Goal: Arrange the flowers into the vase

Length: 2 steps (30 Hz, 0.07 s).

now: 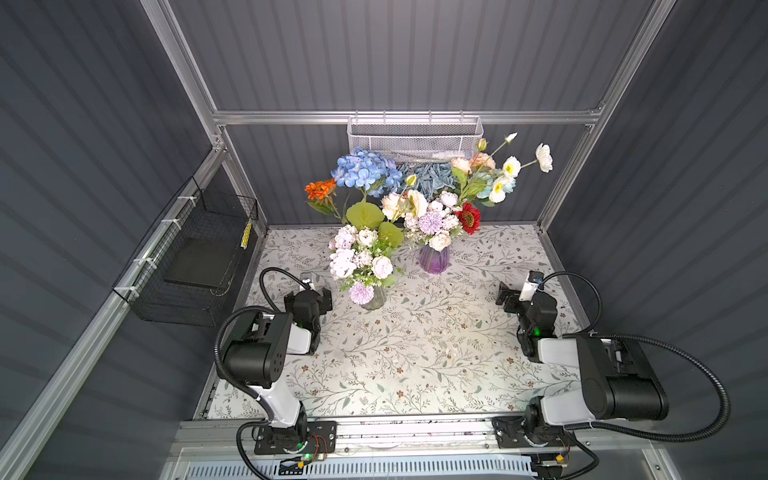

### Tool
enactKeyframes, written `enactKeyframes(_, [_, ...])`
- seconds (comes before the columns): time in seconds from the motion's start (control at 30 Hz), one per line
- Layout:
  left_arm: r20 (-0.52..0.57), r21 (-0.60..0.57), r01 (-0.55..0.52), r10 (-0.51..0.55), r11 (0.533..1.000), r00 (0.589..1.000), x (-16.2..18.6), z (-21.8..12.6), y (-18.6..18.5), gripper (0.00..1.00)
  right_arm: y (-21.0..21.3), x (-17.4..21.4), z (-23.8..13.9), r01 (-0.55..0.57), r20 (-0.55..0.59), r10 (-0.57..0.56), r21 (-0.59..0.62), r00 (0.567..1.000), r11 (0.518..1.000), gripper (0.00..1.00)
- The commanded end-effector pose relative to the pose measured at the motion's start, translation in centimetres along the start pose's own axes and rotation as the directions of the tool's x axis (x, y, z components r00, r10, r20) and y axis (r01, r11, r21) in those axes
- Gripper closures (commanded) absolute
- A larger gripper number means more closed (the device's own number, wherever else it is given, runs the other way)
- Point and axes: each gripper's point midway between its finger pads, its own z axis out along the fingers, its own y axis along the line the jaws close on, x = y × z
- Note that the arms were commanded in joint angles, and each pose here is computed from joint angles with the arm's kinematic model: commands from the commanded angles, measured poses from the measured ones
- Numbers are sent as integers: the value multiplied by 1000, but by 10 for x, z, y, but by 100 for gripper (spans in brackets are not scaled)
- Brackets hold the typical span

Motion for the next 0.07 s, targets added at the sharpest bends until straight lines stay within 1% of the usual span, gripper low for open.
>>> enactKeyframes(0.0, [8, 4, 14, -14, 1000, 1000, -4, 2, -1, 0, 1, -9, 1, 5, 25, -5, -8, 1000, 1000, 1])
enactKeyframes(0.03, [8, 3, 15, -15, 1000, 1000, -4, 2, -1, 0, 1, -9, 2, 5, 27, -5, -7, 1000, 1000, 1])
